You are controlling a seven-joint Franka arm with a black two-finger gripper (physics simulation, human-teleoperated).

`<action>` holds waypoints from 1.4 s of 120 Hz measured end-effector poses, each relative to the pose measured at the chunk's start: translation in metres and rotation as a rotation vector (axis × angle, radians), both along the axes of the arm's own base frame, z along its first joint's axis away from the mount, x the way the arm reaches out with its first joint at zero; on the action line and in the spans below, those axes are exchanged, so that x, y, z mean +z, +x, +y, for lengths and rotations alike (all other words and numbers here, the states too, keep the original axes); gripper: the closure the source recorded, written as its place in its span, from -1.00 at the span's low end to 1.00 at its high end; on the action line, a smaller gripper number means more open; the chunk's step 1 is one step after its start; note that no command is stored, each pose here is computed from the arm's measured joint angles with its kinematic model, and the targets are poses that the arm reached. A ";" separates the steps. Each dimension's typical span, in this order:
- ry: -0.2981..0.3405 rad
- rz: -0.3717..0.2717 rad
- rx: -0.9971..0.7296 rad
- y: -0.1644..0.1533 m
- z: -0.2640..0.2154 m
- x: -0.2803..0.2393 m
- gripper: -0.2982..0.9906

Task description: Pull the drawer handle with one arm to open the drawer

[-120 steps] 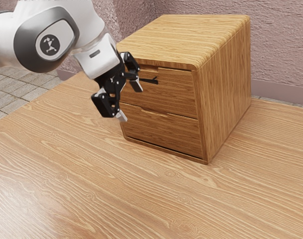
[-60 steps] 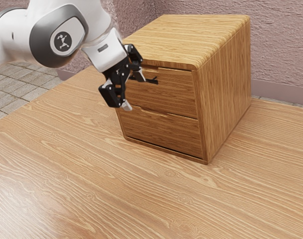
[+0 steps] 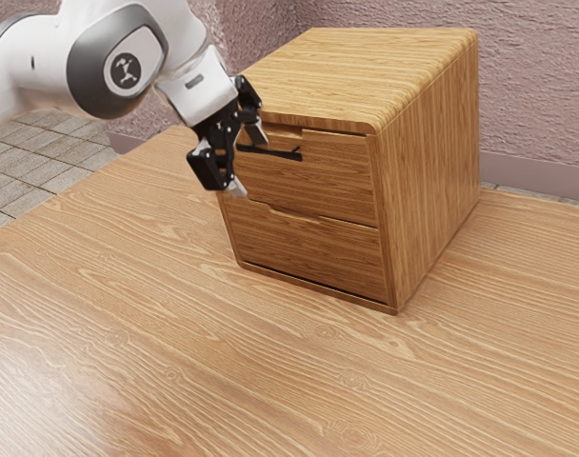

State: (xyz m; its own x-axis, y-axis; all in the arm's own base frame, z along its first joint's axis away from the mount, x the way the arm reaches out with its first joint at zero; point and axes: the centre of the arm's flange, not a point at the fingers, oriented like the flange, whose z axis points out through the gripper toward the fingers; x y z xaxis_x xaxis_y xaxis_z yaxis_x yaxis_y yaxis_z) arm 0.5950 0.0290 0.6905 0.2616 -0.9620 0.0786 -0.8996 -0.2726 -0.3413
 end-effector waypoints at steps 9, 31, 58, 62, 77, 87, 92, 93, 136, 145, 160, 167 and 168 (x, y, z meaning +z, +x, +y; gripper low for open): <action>0.000 -0.002 -0.005 0.005 -0.003 -0.001 -0.54; 0.000 -0.005 -0.016 0.014 -0.009 -0.003 -0.54; 0.001 -0.010 -0.004 0.020 -0.003 -0.002 -0.54; 0.001 -0.009 0.000 0.020 0.000 -0.002 -0.54; 0.001 0.004 0.004 0.023 0.002 -0.010 -0.54; 0.001 0.005 0.003 0.025 0.001 -0.011 -0.53; 0.001 0.003 0.005 0.025 0.002 -0.010 -0.54; 0.001 0.003 0.005 0.025 0.002 -0.010 -0.54; -0.001 0.016 0.006 0.035 0.003 -0.021 -0.54; -0.001 0.017 0.008 0.035 0.004 -0.022 -0.54; -0.001 0.013 0.017 0.034 0.009 -0.020 -0.54; -0.001 0.012 0.021 0.034 0.011 -0.020 -0.54; 0.000 0.012 0.022 0.034 0.012 -0.020 -0.54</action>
